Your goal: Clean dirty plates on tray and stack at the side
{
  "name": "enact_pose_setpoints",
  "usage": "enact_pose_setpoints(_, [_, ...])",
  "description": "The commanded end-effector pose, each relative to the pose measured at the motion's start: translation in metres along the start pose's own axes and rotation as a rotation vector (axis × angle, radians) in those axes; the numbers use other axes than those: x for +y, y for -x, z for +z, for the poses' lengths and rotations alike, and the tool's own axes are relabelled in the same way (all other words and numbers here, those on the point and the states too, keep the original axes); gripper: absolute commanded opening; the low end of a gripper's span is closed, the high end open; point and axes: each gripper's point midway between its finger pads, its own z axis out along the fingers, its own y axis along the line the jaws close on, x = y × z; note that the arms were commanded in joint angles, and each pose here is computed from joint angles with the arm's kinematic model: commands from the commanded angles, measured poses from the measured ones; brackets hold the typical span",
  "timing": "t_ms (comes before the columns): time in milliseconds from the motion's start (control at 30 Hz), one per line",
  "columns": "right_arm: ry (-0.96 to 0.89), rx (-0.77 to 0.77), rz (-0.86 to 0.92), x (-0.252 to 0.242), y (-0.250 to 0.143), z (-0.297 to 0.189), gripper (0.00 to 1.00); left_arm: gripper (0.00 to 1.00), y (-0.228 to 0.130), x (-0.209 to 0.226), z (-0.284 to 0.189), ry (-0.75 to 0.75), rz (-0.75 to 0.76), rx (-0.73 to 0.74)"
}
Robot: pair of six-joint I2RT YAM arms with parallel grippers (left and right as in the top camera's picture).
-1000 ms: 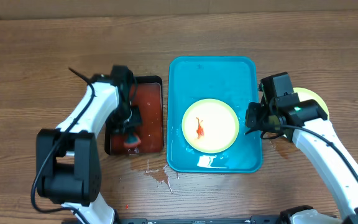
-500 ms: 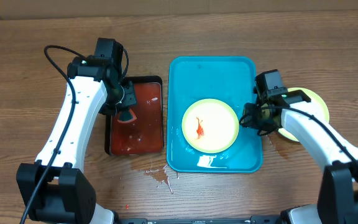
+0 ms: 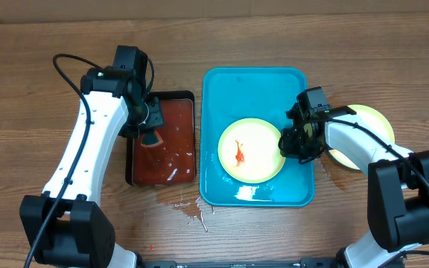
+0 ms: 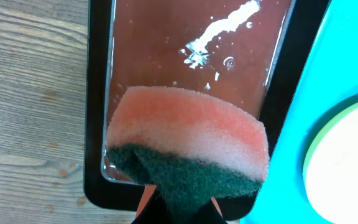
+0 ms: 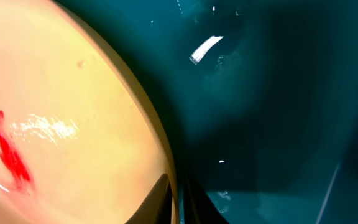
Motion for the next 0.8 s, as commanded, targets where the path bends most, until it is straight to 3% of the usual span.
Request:
enact_pose_setpoints(0, [-0.02,-0.004,0.056,-0.005,0.001,0.002,0.05,0.04,0.004,-0.005,-0.003,0.001,0.04,-0.028])
enact_pose_setpoints(433, [-0.045,-0.003,0.086,-0.009,0.0,0.002,0.04,0.04,0.002,-0.006,0.029,0.093,0.052,-0.002])
enact_pose_setpoints(767, [-0.045,-0.004,0.085,-0.009,0.0,0.002,0.04,0.04,-0.006,-0.009,0.031,0.071,0.052,0.048])
